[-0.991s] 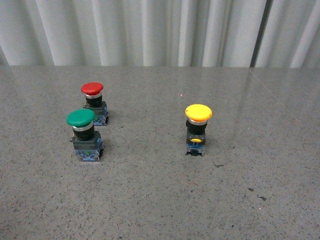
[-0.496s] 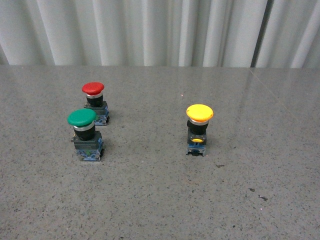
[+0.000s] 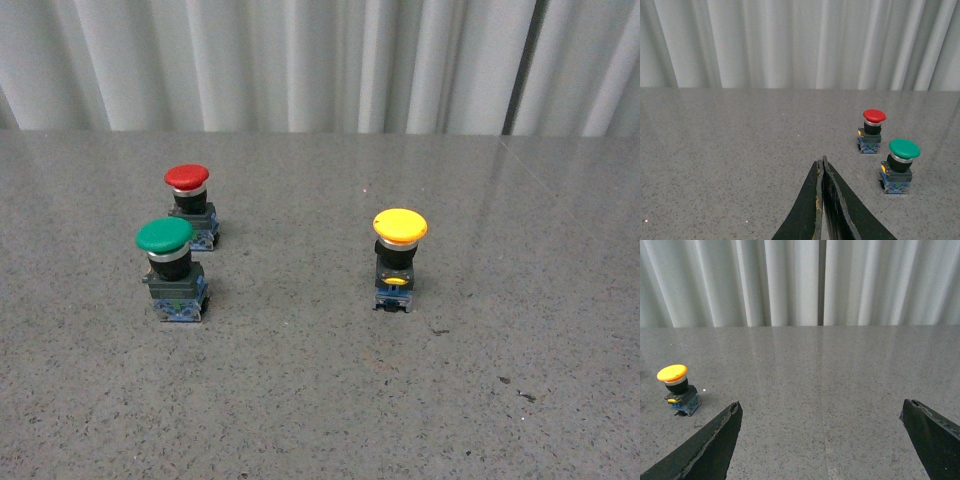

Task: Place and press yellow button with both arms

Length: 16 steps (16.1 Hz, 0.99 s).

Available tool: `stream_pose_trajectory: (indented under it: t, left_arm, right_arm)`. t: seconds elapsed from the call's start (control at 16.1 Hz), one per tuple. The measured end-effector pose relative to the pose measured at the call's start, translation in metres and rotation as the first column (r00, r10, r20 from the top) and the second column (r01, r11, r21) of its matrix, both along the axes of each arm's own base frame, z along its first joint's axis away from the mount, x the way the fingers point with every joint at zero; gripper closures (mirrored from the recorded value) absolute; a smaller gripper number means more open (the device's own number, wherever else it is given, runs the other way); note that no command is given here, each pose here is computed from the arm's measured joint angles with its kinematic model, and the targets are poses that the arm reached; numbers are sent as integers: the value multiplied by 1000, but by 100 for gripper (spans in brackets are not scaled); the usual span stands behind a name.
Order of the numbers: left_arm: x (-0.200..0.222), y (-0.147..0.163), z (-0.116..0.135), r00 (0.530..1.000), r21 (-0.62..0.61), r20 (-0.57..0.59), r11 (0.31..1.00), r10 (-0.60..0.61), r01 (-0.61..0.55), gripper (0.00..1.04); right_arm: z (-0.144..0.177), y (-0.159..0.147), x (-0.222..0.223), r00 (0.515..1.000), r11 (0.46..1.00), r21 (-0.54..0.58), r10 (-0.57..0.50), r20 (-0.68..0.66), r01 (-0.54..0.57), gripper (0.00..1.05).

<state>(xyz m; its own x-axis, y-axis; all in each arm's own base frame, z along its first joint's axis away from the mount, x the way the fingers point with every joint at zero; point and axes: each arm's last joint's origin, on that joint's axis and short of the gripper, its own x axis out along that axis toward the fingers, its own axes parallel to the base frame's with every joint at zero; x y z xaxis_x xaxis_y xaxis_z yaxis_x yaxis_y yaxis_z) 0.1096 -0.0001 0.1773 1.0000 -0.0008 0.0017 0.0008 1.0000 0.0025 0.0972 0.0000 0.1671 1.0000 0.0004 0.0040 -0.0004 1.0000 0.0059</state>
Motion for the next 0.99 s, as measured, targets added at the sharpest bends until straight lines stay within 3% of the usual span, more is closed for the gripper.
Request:
stream_pose_trajectory:
  t: [0.19,0.31,0.68,0.99]
  left_arm:
    - [-7,0,-12,999,0,-36,1000,-2,2,103]
    - [-12,0,-7,1000,1,16,1000,3,-3,103]
    - [-12,0,-10,1000,0,-1,1000,1,-1,103]
    - [-12,0,-10,1000,-1,-2,1000,1,-1,84]
  right_arm:
    - [0,0,0,1000,1000,0,0,0,0,7]
    - [0,0,0,1000,1000,0,0,0,0,7]
    - [0,0,0,1000,1000,0,0,0,0,7]
    - [0,0,0,1000,1000,0,0,0,0,7]
